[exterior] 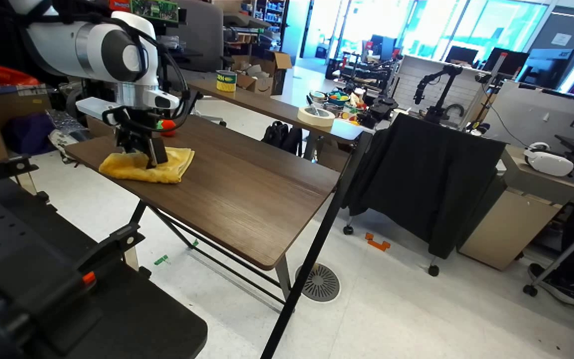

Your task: Wipe the table with the orange towel

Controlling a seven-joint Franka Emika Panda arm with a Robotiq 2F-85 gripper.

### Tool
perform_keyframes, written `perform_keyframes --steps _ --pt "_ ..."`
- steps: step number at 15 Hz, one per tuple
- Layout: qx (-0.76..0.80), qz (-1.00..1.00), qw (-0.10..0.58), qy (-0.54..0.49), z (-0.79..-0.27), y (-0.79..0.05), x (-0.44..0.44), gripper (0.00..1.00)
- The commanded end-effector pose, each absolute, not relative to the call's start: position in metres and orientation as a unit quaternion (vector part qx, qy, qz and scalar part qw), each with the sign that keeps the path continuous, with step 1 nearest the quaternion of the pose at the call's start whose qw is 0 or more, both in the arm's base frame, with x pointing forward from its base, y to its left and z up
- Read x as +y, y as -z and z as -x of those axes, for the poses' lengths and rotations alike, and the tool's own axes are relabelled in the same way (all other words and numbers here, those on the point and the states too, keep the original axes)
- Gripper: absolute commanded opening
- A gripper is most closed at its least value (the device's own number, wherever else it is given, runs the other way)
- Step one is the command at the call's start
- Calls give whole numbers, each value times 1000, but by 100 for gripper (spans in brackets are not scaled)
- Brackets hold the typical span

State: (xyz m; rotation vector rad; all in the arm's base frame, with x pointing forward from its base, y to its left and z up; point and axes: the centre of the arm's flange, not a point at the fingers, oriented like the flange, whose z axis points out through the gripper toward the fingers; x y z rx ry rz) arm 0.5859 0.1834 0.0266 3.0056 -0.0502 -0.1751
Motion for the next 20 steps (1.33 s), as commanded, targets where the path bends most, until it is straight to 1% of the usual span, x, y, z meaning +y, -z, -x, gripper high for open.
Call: perform_keyframes --steps 1,3,6,10,13,15,17,20 --pt "36 -995 25 92 -571 -23 202 100" --pt "57 -996 11 71 -570 -36 211 100" --pt "62 -998 -19 -14 -583 -77 221 100" --pt "27 -989 -65 -130 -624 -141 239 100" --pt "-1 -979 -77 -191 -662 -157 247 100" --pt "-16 -978 -69 -198 -688 -151 250 100" --pt "-31 -981 -57 -184 -709 -135 251 100" --pt "-46 -987 -35 -147 -723 -104 247 100"
